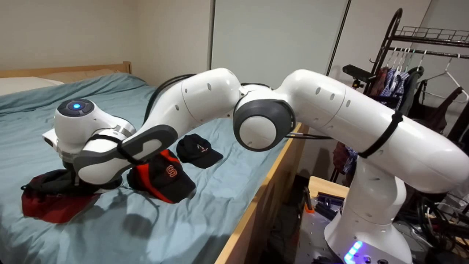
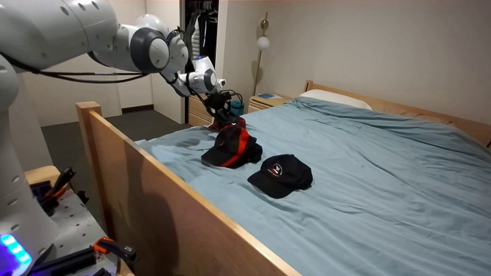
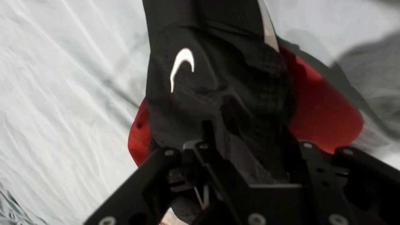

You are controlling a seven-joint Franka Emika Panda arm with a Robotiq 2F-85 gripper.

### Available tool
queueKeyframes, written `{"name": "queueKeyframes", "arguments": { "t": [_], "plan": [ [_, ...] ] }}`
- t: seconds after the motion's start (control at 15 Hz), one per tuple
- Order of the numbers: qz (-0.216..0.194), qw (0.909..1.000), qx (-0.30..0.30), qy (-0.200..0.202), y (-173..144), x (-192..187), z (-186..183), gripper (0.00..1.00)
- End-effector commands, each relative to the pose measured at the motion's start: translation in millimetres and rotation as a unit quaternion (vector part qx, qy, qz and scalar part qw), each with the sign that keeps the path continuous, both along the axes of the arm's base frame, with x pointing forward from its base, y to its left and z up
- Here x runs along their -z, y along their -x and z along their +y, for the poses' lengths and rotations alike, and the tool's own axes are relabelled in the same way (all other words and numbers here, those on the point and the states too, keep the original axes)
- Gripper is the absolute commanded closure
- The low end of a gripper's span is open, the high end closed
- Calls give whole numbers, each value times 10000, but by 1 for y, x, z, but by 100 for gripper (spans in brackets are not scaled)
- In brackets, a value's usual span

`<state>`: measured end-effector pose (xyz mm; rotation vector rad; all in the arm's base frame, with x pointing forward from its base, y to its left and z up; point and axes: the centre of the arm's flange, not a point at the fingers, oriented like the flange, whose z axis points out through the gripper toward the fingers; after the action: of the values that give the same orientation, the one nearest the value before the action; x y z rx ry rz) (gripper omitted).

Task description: Put the caps with bright colors on top of each other in the middle, then put the remaining two on the sides

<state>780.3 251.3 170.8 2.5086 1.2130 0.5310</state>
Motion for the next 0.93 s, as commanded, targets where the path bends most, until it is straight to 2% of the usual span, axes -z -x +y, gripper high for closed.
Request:
{"name": "queueKeyframes", "arguments": {
  "t": [0.0,0.13,0.4,0.6,0.73,0.87],
  "plan": [
    [-131,9999,-46,0,-16,-3,-4,80],
    [-101,9999,0,-9,-16,-6,-10,92],
    [34,9982,573,150,1,-27,-28,99],
    [-173,9945,1028,10,11,-62,-43,94],
    [-354,9923,1177,-131,15,-89,-39,93],
    [-180,9925,1136,-423,28,-114,-22,94]
  ]
}}
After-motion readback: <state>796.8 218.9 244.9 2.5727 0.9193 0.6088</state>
